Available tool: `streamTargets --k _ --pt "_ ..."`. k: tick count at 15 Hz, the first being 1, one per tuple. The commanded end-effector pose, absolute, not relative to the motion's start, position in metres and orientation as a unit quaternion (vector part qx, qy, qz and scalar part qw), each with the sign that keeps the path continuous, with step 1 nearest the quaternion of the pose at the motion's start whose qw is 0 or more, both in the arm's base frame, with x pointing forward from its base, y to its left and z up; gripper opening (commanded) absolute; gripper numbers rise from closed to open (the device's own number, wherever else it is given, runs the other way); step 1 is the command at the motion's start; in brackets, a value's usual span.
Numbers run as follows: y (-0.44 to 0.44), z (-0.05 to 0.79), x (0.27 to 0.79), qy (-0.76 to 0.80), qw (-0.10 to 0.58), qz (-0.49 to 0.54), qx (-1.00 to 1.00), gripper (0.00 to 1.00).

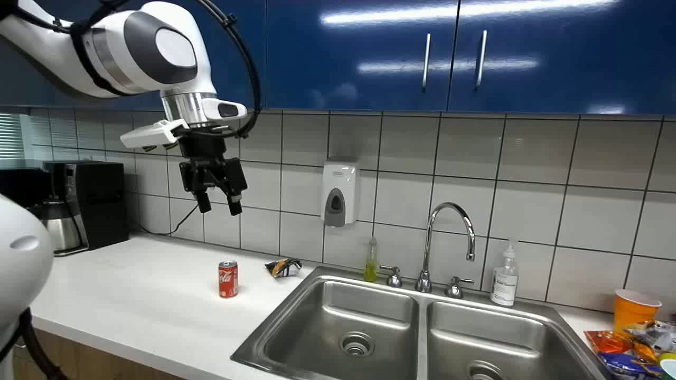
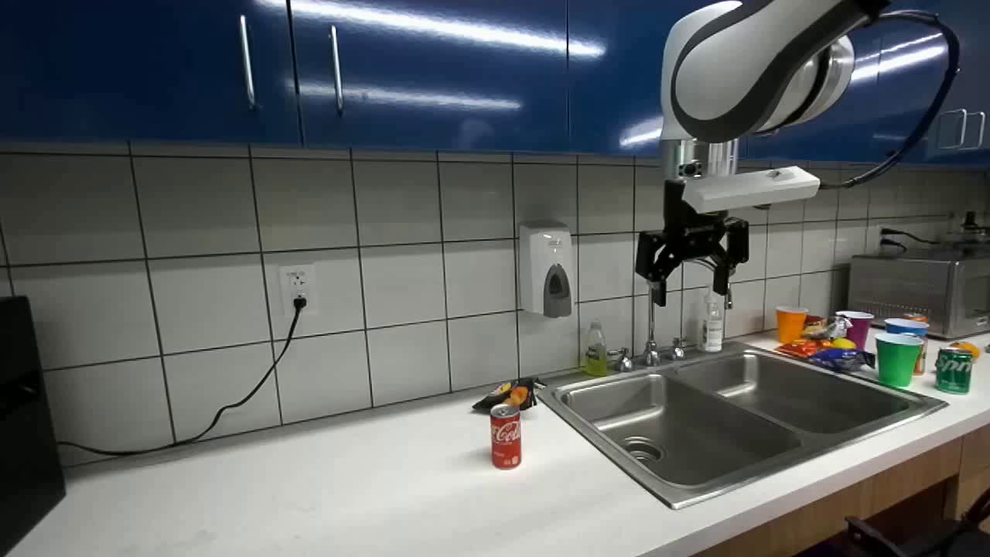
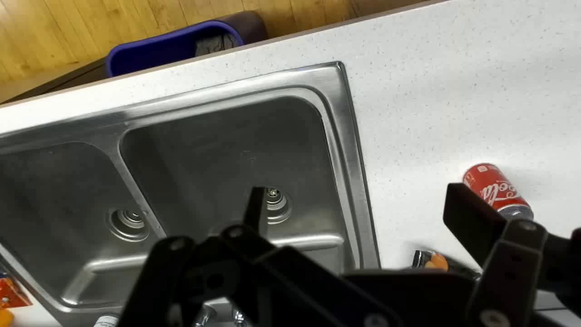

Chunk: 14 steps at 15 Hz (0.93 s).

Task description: Put the red can inside the left sink

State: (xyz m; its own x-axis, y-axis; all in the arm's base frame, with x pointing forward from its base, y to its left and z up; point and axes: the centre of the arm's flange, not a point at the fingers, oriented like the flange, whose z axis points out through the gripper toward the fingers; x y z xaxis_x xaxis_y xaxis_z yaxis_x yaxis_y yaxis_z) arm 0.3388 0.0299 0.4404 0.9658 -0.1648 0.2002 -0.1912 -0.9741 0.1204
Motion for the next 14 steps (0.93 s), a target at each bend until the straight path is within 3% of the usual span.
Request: streamTargets --k 1,14 --pt "0.0299 0.4404 0.3388 -0.09 0.069 0.095 0.989 1.0" --pt "0.0294 0.4353 0.3413 -0.091 0.068 0.092 0.989 1.0"
